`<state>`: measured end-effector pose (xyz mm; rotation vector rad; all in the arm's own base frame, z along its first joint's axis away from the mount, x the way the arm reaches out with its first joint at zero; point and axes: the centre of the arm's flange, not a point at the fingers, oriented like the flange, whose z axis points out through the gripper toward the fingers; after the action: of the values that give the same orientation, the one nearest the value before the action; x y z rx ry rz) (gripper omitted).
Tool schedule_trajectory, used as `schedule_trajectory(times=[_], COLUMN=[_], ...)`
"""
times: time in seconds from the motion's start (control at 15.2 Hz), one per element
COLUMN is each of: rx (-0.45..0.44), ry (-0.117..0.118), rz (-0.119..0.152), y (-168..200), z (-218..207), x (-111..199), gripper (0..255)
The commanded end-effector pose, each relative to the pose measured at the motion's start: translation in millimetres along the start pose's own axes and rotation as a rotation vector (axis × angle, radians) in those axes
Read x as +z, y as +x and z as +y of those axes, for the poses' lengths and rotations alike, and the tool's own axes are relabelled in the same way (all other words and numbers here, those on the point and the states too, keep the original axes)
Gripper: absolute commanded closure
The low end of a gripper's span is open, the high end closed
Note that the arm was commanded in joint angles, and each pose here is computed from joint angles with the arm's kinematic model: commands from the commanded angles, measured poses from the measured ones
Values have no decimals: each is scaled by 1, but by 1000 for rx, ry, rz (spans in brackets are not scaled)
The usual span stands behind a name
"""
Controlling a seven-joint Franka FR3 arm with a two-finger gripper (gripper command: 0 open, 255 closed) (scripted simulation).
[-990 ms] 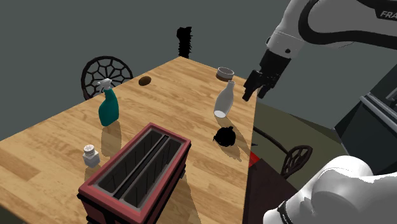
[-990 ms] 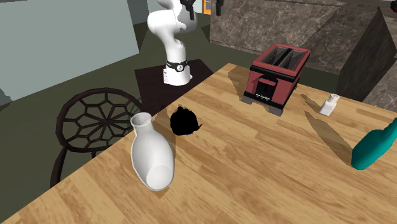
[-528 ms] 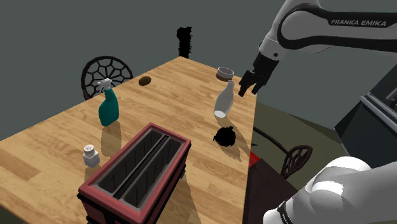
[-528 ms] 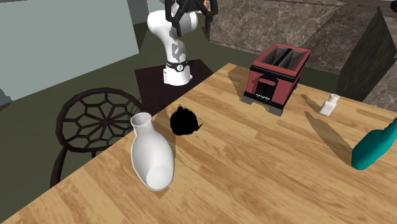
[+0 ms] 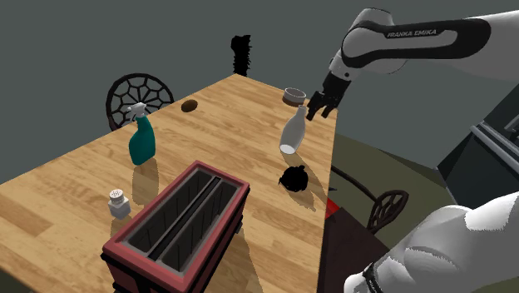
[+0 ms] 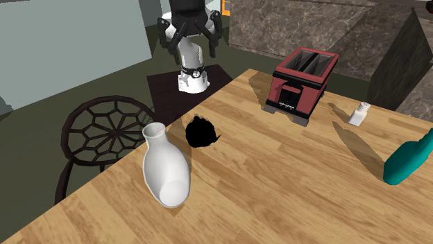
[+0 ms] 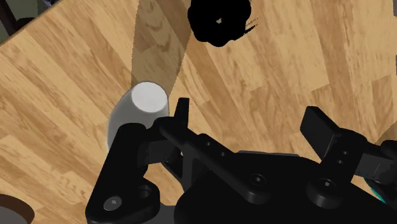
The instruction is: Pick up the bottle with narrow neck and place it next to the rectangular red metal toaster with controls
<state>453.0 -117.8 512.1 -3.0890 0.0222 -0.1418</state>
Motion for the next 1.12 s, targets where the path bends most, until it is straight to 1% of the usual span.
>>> schedule_trajectory(times=[0.0,0.86,1.06], rx=[-6,-39,-40], ry=[-4,-20,-20], rz=[8,52,53], y=[17,126,128], z=[20,136,138], x=[7,53,65], gripper=[0,0,0])
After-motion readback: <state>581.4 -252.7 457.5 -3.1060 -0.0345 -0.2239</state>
